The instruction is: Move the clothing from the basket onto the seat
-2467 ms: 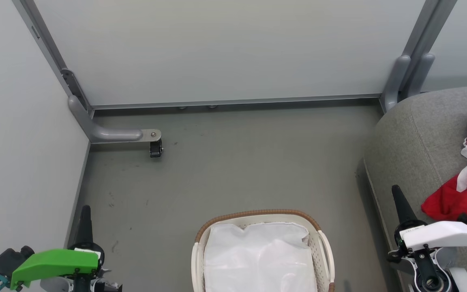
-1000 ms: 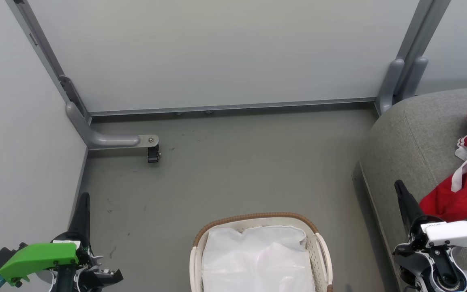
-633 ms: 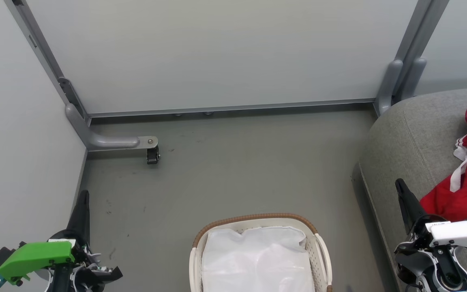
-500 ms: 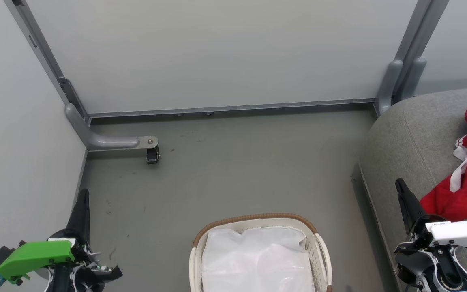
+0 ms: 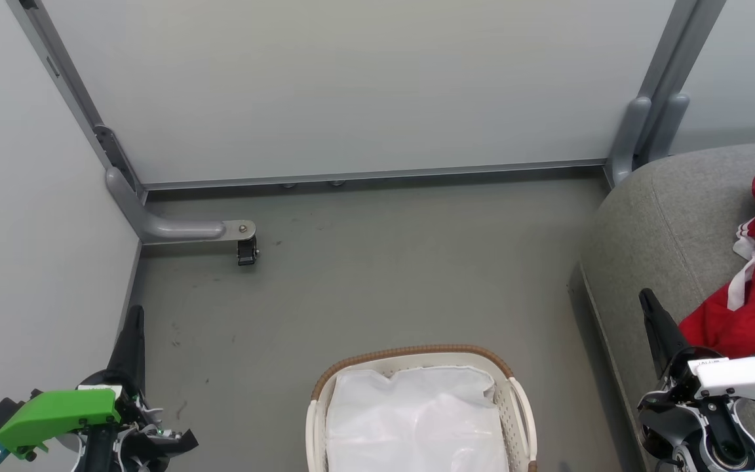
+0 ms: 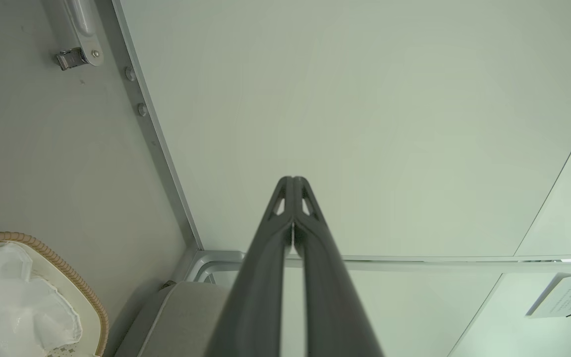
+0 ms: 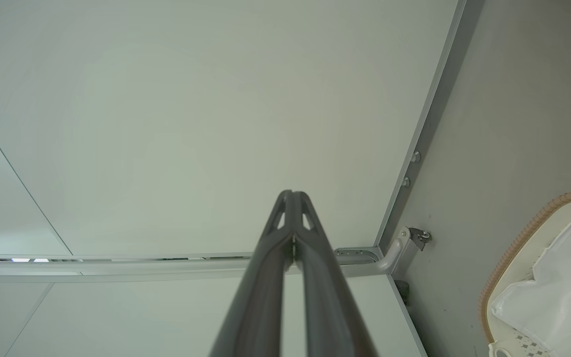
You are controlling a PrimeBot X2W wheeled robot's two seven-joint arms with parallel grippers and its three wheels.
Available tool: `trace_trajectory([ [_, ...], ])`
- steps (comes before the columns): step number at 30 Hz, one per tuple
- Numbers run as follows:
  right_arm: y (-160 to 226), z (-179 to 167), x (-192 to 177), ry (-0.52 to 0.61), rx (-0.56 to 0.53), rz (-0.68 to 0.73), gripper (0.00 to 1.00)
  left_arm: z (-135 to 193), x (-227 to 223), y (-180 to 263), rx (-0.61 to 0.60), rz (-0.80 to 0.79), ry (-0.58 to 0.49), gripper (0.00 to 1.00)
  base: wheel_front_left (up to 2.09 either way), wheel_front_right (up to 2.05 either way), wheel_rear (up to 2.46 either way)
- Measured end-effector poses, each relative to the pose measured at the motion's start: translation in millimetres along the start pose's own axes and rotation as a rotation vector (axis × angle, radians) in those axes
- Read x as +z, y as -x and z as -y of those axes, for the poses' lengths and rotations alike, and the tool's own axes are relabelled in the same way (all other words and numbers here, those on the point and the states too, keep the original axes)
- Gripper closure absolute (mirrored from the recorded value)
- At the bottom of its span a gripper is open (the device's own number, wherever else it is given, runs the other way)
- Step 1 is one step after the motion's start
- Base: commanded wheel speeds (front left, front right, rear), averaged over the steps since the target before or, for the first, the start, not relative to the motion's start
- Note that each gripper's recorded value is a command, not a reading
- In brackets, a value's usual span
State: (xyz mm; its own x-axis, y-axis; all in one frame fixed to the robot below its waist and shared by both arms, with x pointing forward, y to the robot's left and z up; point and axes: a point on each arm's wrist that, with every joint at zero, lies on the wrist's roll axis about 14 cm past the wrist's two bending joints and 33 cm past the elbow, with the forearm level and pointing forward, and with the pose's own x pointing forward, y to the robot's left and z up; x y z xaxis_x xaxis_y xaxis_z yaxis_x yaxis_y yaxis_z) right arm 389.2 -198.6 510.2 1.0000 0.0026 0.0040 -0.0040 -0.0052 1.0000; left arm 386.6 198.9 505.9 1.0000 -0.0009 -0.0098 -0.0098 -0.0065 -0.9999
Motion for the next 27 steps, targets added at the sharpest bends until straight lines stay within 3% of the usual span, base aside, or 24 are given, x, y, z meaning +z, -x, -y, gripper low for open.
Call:
trace_trajectory([
  [27,0.0,0.0,0.0,0.0,0.0,0.0,1.0,0.0,0.0,0.0,0.0,0.0,0.0,1.0,0.0,0.0,0.0],
])
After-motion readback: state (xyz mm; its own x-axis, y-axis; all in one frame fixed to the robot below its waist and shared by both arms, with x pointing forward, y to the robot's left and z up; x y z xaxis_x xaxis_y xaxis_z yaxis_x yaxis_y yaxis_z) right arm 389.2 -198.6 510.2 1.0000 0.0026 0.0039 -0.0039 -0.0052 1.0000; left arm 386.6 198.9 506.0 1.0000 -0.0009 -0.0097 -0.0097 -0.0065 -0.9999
